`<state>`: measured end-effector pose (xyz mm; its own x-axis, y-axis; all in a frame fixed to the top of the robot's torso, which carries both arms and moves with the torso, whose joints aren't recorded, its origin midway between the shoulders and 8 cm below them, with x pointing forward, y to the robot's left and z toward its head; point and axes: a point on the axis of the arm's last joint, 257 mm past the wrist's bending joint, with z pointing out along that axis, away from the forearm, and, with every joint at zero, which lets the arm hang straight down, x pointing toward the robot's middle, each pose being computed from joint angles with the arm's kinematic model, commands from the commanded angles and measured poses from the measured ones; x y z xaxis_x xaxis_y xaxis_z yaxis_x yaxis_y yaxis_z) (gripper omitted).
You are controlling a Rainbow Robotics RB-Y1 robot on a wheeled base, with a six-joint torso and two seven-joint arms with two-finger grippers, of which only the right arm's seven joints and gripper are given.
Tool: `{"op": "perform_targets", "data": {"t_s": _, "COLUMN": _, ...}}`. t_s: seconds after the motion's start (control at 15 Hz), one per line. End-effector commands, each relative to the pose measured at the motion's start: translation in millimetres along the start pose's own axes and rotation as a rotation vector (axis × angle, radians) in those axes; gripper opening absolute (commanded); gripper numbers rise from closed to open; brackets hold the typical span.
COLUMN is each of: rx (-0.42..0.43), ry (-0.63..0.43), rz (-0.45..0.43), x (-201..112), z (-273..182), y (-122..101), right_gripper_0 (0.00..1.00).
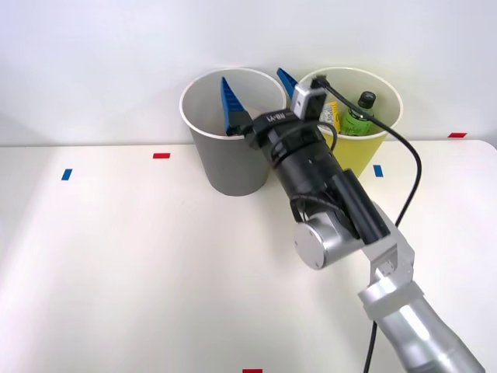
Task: Put cans in the gray bin, plastic bottles in the light green bin
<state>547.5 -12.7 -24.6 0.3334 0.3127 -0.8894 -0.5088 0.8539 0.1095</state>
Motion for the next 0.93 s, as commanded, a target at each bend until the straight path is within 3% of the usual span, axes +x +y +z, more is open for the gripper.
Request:
{"op": "perform_targets", "data": {"t_s": 0.07, "rx": 0.011, "ry": -0.037, "rz": -0.008, "x": 1, "z": -41, "y": -9, "right_gripper_0": 1.0}}
{"op": "perform_targets", "data": {"t_s": 0.53, "rx": 0.059, "ry": -0.014, "rz": -0.092, "x": -15, "z": -153, "y": -37, "right_gripper_0": 1.0}}
{"op": "perform_targets", "data": {"t_s": 0.93, "rx": 0.1, "ry": 0.09, "rz": -0.179, "x": 1, "z": -258, "y": -65, "right_gripper_0": 1.0}}
